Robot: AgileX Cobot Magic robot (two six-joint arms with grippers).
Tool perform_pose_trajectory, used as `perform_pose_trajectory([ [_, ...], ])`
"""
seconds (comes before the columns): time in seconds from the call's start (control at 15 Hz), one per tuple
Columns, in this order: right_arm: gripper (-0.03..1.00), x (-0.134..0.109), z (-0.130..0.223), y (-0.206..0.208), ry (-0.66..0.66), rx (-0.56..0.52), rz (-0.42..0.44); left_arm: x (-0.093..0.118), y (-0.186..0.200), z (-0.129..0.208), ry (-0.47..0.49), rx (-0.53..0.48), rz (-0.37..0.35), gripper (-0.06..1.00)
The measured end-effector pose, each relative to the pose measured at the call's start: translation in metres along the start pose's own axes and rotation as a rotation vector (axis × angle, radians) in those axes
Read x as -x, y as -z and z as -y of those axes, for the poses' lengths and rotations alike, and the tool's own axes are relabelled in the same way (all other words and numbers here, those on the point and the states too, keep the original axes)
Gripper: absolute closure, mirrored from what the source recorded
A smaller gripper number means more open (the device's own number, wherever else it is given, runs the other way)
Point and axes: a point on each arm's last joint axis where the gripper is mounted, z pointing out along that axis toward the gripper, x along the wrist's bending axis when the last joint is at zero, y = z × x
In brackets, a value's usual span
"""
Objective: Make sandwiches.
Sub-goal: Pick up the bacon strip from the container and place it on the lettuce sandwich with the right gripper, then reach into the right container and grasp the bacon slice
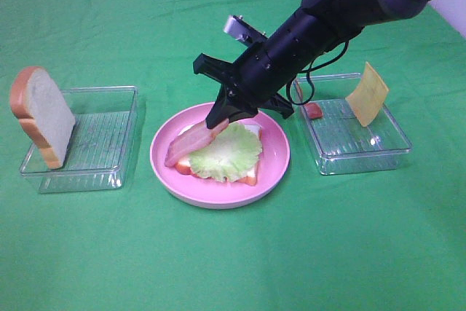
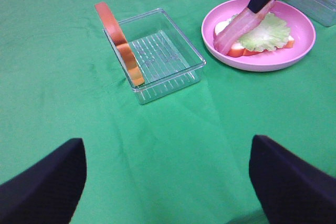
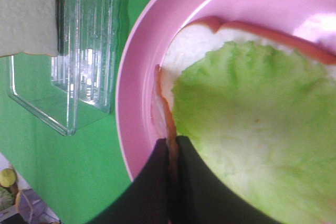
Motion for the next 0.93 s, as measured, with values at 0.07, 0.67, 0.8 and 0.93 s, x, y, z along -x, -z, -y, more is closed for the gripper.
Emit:
perform_pose_trajectory([
  [0.07, 0.93, 0.0, 0.0, 0.004, 0.008, 0.007, 0.03, 0.0, 0.0, 0.0, 0.0, 0.0, 0.0, 0.14],
  [0.67, 0.26, -0.01, 0.011, 0.028, 0.09, -0.066, 0.115, 0.0, 0.0, 0.0, 0.0, 0.0, 0.0, 0.14],
  [0.8, 0.26, -0.02, 0.014, 0.047, 0.11, -0.092, 0.158, 0.0, 0.0, 0.0, 0.0, 0.0, -0.001, 0.14],
  [0.93, 0.26, -0.029, 0.015, 0.07, 0.131, -0.082, 0.239, 0.0, 0.0, 0.0, 0.0, 0.0, -0.001, 0.14],
])
